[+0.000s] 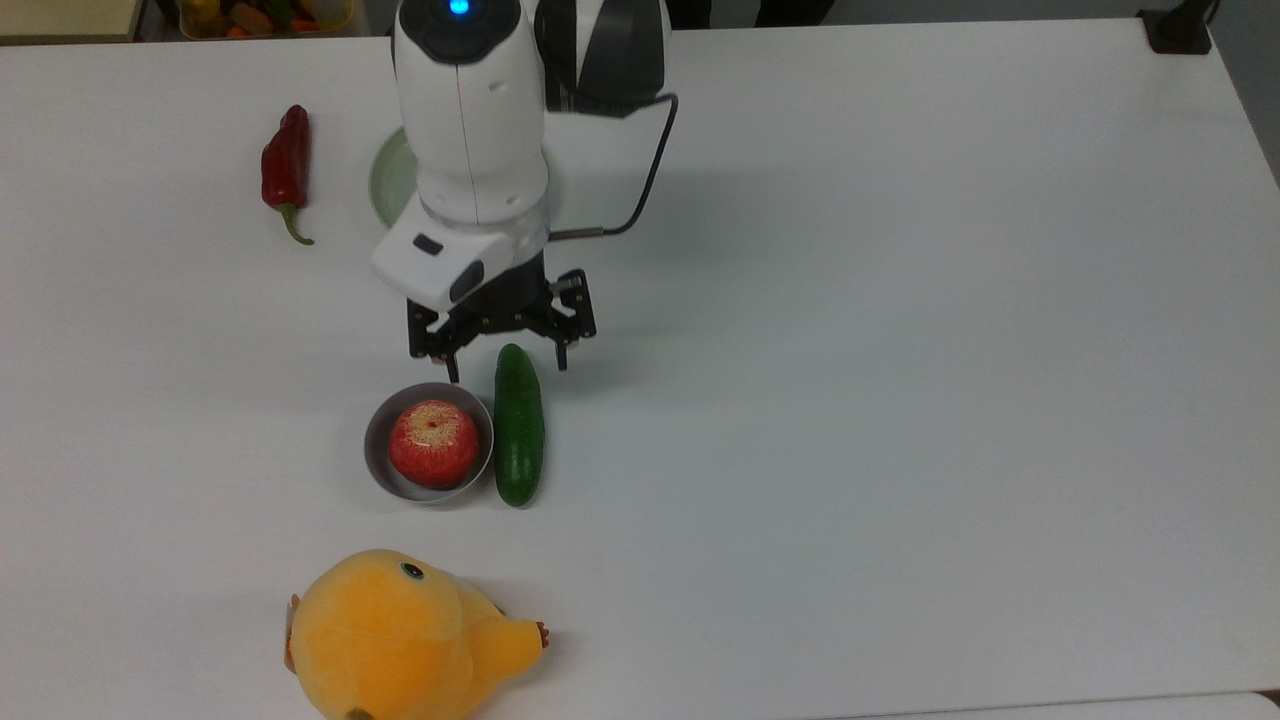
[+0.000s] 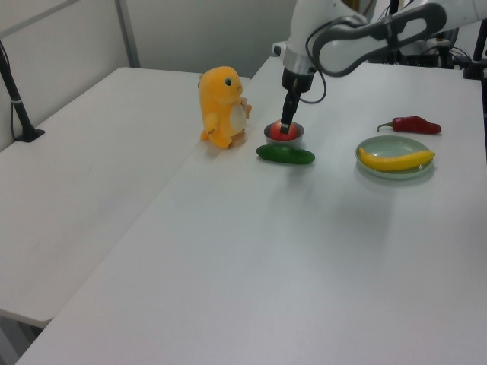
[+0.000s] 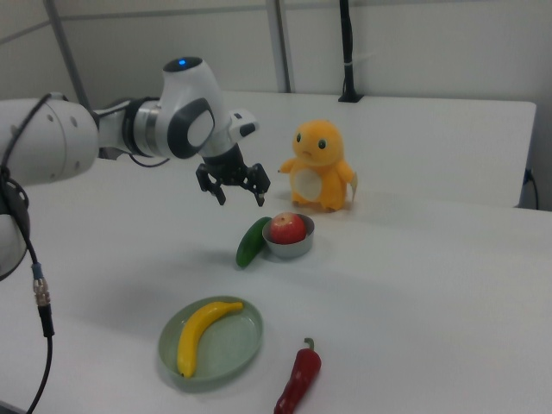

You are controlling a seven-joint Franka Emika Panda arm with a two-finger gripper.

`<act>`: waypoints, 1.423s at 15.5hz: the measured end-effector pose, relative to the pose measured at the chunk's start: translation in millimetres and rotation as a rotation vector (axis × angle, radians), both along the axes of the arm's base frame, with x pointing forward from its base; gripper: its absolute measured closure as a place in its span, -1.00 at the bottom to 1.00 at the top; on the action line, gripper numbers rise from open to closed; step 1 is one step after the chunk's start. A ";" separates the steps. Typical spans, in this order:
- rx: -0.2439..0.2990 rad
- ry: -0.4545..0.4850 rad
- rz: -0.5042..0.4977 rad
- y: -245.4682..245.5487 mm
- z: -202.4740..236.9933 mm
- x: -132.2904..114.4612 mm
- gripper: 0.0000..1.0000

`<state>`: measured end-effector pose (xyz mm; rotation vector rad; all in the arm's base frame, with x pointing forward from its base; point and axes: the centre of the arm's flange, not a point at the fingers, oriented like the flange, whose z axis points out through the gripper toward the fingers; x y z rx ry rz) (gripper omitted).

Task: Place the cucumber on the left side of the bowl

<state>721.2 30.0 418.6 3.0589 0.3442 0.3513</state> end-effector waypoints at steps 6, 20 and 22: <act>0.045 0.072 -0.036 -4.1 94.7 -43.4 -1.00; 0.092 0.268 -0.146 -0.9 185.9 -143.7 -1.00; 0.090 0.269 -0.143 5.8 186.3 -153.5 -1.00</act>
